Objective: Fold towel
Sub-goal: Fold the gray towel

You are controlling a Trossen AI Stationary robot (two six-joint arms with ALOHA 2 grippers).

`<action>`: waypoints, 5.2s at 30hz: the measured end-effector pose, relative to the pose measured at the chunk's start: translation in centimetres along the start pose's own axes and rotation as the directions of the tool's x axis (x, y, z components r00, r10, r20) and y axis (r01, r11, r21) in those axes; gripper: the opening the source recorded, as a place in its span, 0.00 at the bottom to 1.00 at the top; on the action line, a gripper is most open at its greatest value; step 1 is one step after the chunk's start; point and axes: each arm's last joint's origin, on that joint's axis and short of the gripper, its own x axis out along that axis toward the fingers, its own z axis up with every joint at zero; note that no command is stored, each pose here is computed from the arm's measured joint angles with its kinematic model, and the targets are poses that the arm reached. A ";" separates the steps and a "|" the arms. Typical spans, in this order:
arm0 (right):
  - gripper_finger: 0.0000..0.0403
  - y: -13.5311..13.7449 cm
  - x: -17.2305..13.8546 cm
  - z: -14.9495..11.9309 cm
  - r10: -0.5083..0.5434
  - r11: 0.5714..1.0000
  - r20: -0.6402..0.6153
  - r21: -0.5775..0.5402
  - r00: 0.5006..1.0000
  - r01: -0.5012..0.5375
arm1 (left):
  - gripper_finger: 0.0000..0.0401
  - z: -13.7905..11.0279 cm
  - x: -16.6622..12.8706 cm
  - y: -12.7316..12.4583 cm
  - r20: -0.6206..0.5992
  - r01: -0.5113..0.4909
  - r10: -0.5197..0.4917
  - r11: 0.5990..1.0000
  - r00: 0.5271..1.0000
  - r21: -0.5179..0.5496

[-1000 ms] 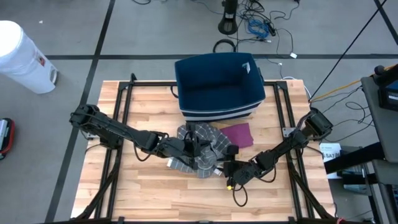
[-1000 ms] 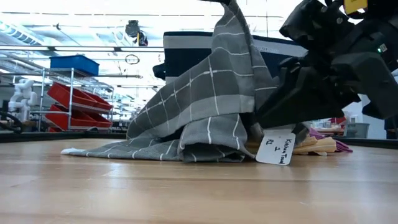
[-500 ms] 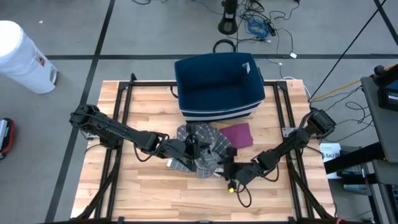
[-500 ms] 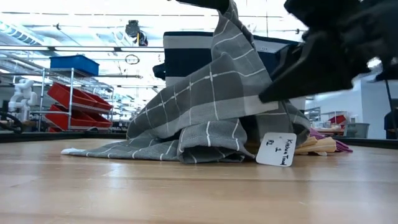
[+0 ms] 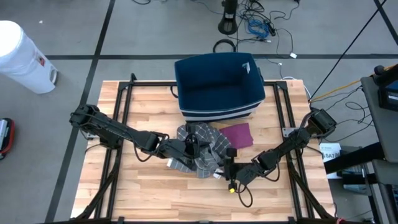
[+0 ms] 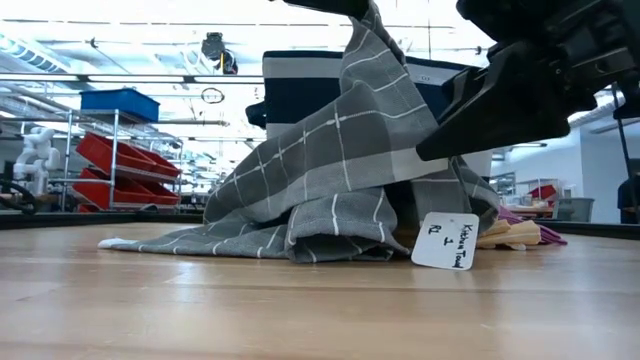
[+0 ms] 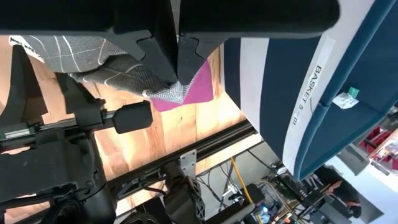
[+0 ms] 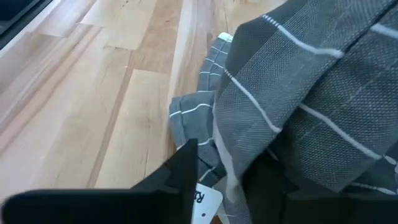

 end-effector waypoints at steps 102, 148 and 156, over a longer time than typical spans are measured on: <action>0.01 -6.7 -2.0 7.9 -0.015 0.959 0.443 0.261 0.896 -0.113 | 0.21 0.1 -1.4 -9.3 -0.028 -0.264 0.269 0.956 0.963 0.126; 0.01 -6.5 -2.3 8.4 0.001 0.950 0.493 0.272 0.870 -0.155 | 0.06 0.5 -1.8 -9.0 -0.051 -0.423 0.440 0.884 0.896 0.199; 0.12 -5.9 -1.8 7.0 0.032 0.967 0.358 0.224 0.933 -0.119 | 0.01 0.5 -1.9 -9.0 -0.057 -0.431 0.455 0.870 0.889 0.238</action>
